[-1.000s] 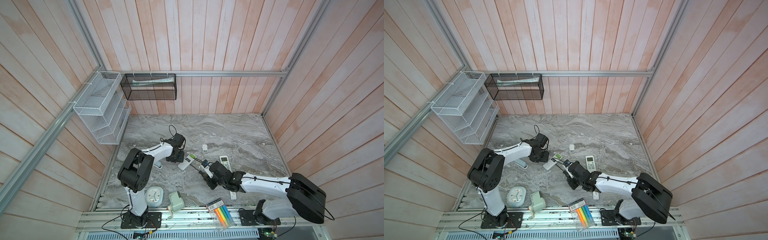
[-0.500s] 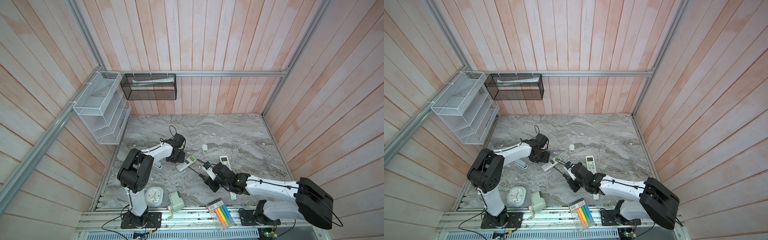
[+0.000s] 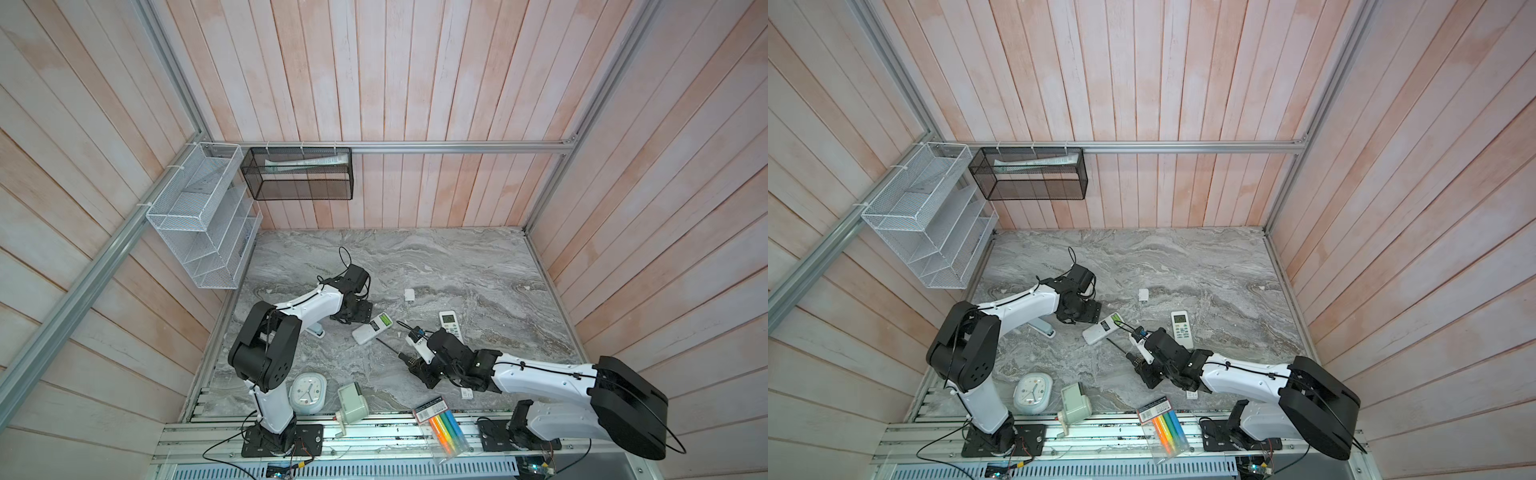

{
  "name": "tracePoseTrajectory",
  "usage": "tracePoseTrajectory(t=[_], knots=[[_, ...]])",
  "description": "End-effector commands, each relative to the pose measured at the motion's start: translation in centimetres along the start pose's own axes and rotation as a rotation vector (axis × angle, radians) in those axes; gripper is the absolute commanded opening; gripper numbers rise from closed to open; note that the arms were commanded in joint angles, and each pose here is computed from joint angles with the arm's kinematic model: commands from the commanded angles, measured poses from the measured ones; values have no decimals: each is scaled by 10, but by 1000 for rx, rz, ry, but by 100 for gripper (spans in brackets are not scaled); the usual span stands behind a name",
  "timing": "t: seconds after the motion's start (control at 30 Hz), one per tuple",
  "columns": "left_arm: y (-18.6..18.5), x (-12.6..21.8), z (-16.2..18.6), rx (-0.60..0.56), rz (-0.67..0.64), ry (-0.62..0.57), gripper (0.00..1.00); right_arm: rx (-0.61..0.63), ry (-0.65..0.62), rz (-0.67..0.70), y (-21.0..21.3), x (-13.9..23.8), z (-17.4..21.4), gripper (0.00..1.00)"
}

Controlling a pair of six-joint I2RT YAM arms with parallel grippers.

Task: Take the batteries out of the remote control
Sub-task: 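Grasp the white remote's end with the left gripper while the right gripper approaches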

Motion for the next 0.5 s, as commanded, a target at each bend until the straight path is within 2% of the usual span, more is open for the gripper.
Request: tracePoseTrajectory(t=[0.0, 0.17, 0.47], knots=[[-2, 13, -5, -29, 23, -33, 89, -37, 21, -18, 2, 4, 5, 0], [-8, 22, -6, -113, 79, -56, 89, -45, -5, -14, 4, 11, 1, 0], [-21, 25, 16, -307, 116, -16, 86, -97, -159, 96, 0, 41, -32, 0]])
Point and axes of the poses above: each gripper's point midway between its finger pads, its own x axis back along the fingers, its own y axis along the line the jaws close on, z = x × y, the point moved 6 cm from there along x, back along the fingers, and after that the axes turned 3 degrees about -x, right-handed, at the moved point
